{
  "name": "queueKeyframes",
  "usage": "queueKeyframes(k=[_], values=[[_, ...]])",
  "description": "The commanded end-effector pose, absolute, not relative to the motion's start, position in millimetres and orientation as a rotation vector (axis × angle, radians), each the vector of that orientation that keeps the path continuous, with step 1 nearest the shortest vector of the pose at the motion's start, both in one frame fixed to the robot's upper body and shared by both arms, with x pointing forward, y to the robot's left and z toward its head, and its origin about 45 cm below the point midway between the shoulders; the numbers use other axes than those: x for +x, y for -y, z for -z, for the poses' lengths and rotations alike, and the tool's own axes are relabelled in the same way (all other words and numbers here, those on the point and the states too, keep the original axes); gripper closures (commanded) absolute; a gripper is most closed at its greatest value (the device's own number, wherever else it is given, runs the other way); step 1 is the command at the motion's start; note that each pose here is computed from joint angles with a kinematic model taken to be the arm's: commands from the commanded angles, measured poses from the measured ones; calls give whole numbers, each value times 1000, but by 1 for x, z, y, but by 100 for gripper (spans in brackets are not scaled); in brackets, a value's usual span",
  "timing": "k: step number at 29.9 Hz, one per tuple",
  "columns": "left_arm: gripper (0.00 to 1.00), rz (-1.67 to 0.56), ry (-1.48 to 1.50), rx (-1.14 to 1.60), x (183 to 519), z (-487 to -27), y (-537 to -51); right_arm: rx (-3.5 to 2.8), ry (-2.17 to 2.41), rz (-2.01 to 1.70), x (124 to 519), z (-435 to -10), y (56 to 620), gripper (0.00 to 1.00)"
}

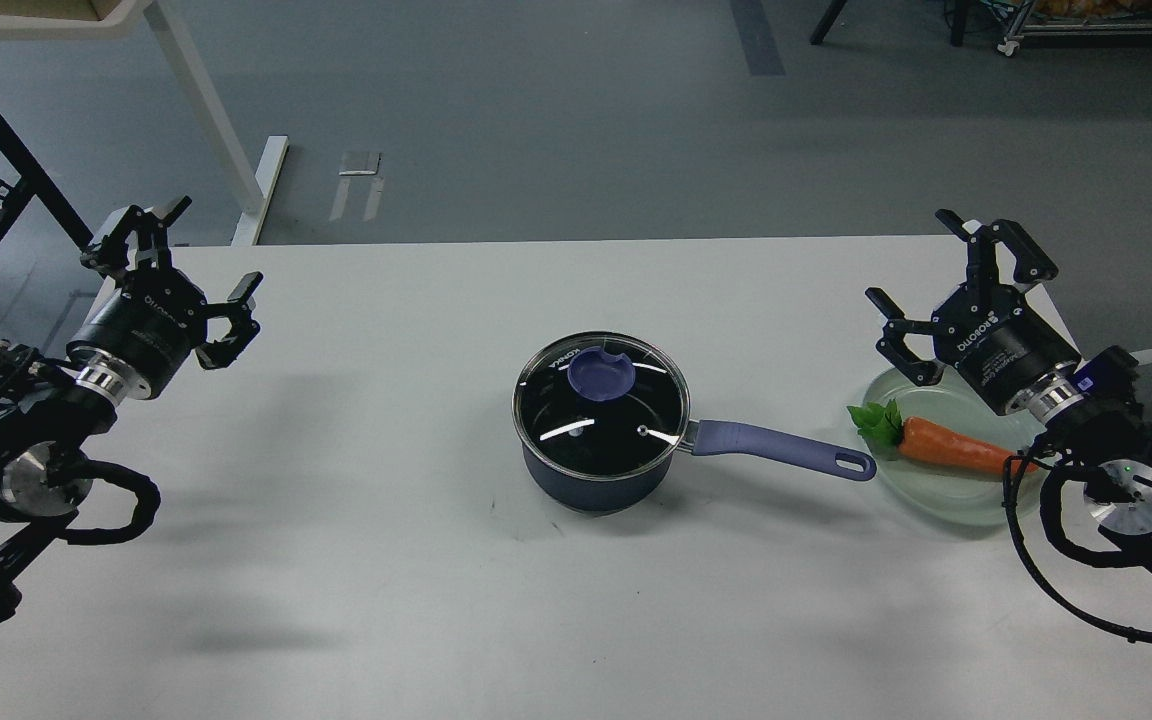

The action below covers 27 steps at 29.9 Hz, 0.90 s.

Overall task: Open pot lid
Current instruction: 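Move the right gripper toward the purple saucepan handle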

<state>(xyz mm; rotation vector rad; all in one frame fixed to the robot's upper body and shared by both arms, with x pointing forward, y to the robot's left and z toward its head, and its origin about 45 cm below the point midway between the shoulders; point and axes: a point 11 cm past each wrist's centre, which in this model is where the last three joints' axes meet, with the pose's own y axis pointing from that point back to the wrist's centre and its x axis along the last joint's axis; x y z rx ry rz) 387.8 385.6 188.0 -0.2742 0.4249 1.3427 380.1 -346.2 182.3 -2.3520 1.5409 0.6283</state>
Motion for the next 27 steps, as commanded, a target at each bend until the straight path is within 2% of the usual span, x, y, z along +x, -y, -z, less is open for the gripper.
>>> queueKeyframes(k=[1, 8, 16, 21, 27], values=[[1, -1345, -421, -272, 388, -189, -387, -2350, -1545, -637, 378, -180, 347, 0], [1, -1353, -406, -243, 386, -192, -396, -2346, -1525, -608, 378, -194, 350, 0], [1, -1368, -355, -254, 387, -208, -414, -2520, -1423, -442, 374, -240, 344, 0], [1, -1376, -289, -318, 390, -225, -419, -2753, -1415, -30, 379, -289, 335, 0], [1, -1338, -277, -319, 391, -231, -408, -3019, -1275, 726, 379, -343, 319, 0]])
